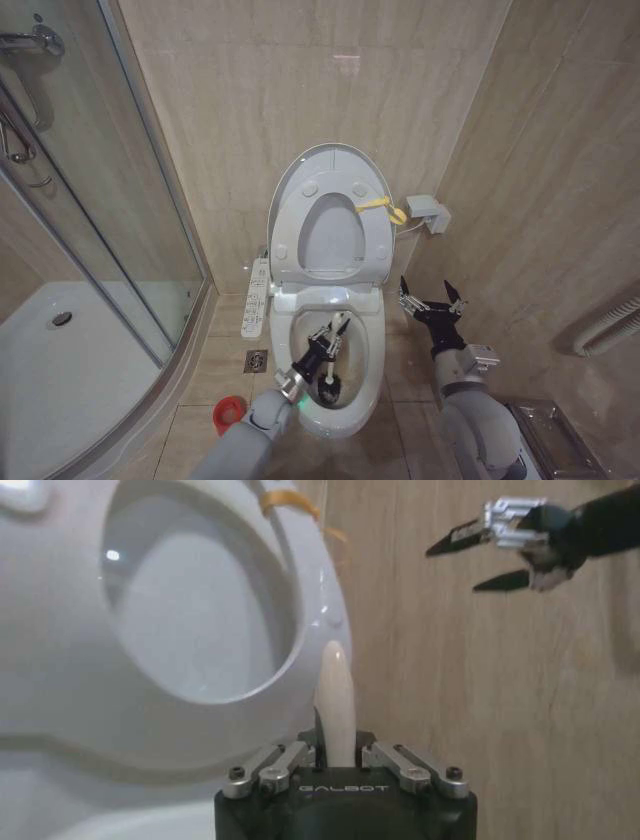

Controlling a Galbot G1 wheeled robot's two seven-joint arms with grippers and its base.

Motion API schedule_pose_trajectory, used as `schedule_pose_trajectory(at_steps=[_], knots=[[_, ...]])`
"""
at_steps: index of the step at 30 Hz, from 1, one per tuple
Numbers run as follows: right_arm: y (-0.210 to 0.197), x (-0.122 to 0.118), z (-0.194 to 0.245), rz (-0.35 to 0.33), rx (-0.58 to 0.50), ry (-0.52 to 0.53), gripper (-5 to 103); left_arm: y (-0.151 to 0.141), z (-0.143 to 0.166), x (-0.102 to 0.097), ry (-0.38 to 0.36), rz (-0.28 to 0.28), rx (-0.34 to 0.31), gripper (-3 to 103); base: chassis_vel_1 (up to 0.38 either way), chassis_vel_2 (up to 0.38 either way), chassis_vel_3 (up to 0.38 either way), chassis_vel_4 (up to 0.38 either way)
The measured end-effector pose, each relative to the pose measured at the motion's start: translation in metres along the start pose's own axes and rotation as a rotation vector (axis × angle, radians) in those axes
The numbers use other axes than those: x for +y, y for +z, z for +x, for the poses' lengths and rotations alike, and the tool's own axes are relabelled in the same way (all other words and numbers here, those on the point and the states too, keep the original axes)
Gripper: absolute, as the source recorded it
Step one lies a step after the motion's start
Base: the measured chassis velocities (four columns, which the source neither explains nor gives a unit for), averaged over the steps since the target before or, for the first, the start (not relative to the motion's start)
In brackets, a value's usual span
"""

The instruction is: Open the toilet lid, clean the toilet bowl with a toilet brush, close the toilet lid, and flush.

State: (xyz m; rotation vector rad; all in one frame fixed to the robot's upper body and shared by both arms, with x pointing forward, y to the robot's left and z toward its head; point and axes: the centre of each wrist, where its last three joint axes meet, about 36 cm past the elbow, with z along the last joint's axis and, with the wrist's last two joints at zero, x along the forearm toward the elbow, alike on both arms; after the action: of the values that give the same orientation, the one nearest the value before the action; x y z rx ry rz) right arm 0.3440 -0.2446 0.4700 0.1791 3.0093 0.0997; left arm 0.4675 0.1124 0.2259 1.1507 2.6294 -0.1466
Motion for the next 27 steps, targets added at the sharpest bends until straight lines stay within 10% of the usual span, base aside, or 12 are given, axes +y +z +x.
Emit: schedule_pose_trajectory(at_steps=[27], knots=[[0.0,0.0,0.0,0.0,0.0,0.0,100,0.027,0.002,0.041,-0.058,-0.036,0.083,20,0.0,0.0,0.0,0.0]])
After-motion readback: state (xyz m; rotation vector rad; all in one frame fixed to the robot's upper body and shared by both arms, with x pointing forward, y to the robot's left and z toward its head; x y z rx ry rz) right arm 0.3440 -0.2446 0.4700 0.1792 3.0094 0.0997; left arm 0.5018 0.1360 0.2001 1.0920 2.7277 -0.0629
